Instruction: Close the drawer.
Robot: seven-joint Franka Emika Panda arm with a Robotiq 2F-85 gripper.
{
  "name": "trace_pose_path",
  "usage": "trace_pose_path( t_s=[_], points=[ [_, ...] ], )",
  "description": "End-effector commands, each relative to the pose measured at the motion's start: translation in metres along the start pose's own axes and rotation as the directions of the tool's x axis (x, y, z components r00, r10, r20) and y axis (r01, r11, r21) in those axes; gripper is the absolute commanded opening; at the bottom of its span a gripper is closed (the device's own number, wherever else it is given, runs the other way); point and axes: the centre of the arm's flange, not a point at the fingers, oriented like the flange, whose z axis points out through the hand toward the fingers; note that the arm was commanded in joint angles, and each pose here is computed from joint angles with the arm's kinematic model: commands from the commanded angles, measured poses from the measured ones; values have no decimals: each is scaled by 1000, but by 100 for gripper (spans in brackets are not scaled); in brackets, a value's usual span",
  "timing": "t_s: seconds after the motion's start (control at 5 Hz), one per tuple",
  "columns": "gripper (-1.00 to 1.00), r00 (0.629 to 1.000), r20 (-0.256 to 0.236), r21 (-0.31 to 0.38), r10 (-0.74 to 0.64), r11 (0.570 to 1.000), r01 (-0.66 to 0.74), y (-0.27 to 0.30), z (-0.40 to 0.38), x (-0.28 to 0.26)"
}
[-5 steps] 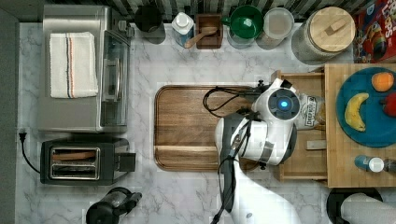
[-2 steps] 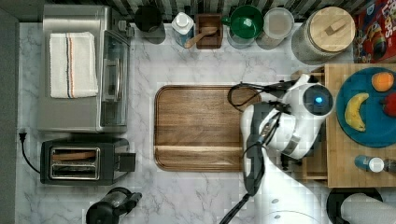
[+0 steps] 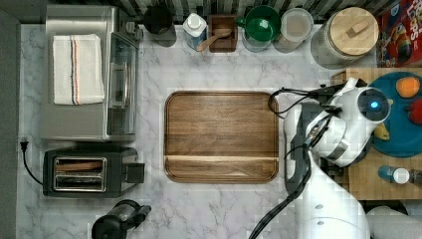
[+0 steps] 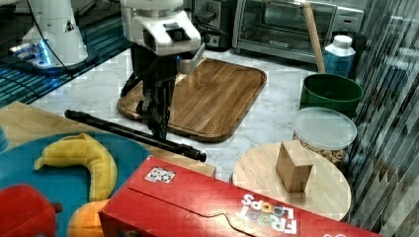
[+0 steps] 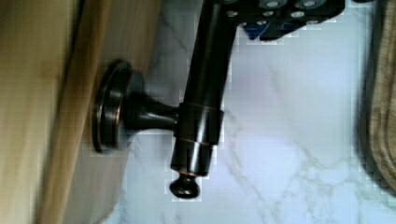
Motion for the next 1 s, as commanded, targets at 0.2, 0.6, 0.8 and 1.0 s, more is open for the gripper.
trace_pose_path(
  t_s=[0.2, 0.6, 0.8, 1.0],
  points=[
    [-100, 995, -69, -211, 70, 974, -83, 151, -64, -47],
    [-100, 991, -50, -240, 123, 962, -132, 136, -79, -48],
    [-100, 992, -42, -276, 120, 953, -127, 136, -79, -46],
    [-100, 988, -71, -350, 134, 925, -150, 142, -84, -52]
  ],
)
